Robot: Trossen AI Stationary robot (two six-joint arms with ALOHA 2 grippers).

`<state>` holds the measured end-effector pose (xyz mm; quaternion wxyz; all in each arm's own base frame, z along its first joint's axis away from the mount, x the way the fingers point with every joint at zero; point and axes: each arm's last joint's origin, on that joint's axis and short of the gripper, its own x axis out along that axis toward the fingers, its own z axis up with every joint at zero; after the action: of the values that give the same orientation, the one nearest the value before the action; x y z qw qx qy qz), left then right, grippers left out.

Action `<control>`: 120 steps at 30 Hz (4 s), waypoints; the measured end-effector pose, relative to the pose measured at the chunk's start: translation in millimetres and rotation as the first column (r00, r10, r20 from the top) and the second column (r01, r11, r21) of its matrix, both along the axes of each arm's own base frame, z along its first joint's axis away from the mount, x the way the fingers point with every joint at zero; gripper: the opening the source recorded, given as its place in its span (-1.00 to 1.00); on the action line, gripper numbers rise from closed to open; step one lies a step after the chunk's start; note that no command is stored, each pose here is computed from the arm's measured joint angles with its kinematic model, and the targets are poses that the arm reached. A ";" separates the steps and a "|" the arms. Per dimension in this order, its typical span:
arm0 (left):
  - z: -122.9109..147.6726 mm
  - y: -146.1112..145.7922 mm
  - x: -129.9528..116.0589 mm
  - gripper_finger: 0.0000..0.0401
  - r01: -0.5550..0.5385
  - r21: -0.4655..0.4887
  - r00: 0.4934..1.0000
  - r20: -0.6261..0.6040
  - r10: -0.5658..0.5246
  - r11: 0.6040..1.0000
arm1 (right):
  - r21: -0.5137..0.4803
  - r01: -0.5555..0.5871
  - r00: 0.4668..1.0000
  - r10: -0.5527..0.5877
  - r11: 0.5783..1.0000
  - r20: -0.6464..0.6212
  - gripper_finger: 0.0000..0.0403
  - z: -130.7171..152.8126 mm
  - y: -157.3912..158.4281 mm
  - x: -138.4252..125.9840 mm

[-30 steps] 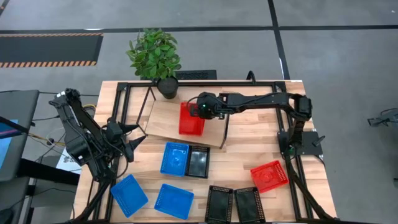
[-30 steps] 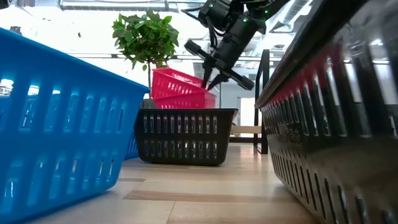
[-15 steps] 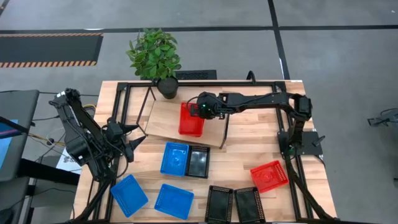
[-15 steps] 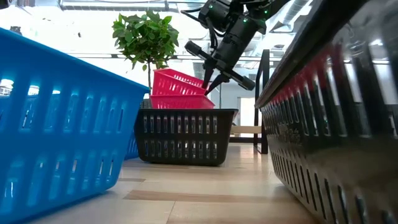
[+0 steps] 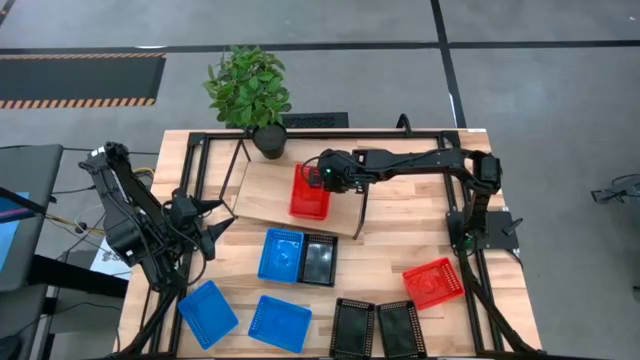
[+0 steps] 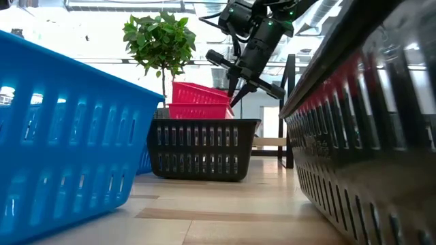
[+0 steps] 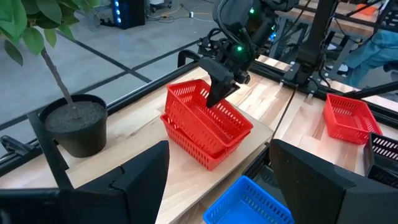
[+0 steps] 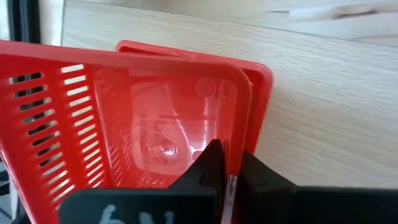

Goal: Stack baskets on shelf by color
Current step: Stack the left red basket on top of the other red basket on the shelf, then stack the red basket on top of the stacked red basket on the shelf

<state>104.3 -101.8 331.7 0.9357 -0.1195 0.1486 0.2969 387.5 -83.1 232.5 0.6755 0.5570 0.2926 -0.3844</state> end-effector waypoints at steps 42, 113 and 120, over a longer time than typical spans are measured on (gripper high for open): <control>-1.3 -0.1 -0.6 0.32 0.010 -0.016 0.998 -0.054 -0.011 1.000 | -0.153 -0.300 0.914 0.329 0.942 0.238 0.00 104.7 12.2 1.4; -2.7 7.9 8.0 0.32 -0.009 0.058 0.987 -0.161 0.018 0.998 | 0.122 -0.190 0.839 0.226 0.974 -0.495 -0.96 -1.5 197.3 -137.2; -2.7 7.9 8.0 0.32 -0.009 0.057 0.987 -0.161 0.019 0.998 | -0.129 -0.329 0.858 0.239 0.935 -0.455 -0.97 101.3 156.1 -124.6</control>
<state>112.3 -93.9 329.0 0.9215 -0.0699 0.2146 0.3162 262.9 73.0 333.7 0.6963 0.3367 0.4736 -0.4213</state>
